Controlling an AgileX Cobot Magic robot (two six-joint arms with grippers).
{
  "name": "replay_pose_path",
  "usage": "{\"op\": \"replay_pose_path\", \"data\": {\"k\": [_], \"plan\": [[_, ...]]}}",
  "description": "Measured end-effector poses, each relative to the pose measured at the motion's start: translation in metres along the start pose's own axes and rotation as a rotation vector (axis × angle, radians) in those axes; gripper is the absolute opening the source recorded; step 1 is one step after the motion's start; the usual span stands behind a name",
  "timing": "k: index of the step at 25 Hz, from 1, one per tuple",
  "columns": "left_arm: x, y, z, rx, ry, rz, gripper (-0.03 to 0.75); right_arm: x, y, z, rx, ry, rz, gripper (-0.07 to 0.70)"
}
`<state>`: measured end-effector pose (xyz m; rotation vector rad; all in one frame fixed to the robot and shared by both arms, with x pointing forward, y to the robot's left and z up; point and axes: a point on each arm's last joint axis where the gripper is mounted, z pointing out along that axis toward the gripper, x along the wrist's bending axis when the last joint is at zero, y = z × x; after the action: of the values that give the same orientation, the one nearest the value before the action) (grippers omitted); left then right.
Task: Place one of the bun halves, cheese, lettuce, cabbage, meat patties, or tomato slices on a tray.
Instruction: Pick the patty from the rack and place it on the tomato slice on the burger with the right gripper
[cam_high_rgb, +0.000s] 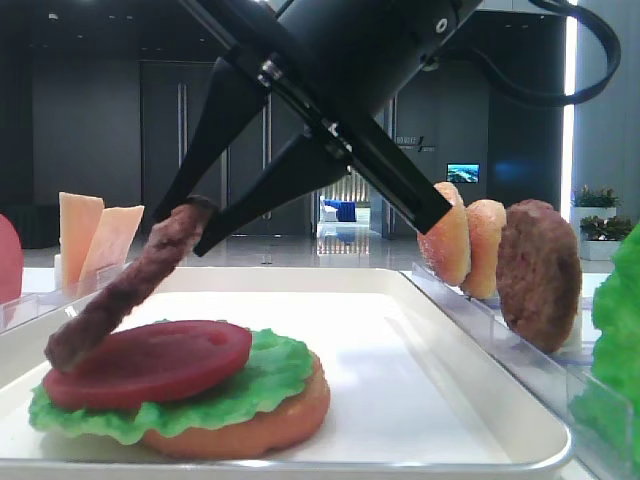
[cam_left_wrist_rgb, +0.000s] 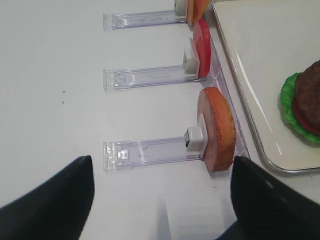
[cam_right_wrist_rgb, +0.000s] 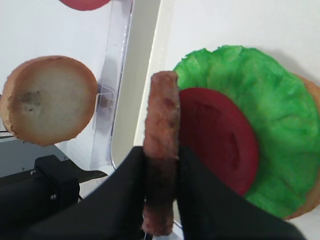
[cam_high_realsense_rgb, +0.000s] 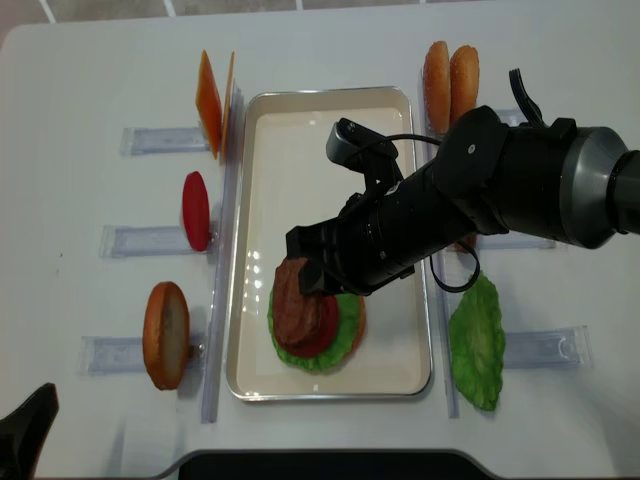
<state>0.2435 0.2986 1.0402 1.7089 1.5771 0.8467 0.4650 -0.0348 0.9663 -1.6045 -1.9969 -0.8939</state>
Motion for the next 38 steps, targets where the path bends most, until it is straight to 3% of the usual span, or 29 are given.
{"op": "replay_pose_path", "data": {"k": [10,20,29,38], "plan": [[0.0,0.0,0.0,0.0,0.0,0.0,0.659,-0.001,0.002,0.0,-0.021,-0.01,-0.002,0.292],[0.0,0.0,0.0,0.0,0.0,0.0,0.659,-0.004,0.004,-0.001,-0.035,-0.031,-0.02,0.334],[0.0,0.0,0.0,0.0,0.0,0.0,0.659,-0.01,0.008,-0.004,-0.037,-0.047,-0.028,0.433],[0.0,0.0,0.0,0.0,0.0,0.0,0.659,-0.021,0.005,-0.005,-0.006,-0.163,-0.024,0.457]]}}
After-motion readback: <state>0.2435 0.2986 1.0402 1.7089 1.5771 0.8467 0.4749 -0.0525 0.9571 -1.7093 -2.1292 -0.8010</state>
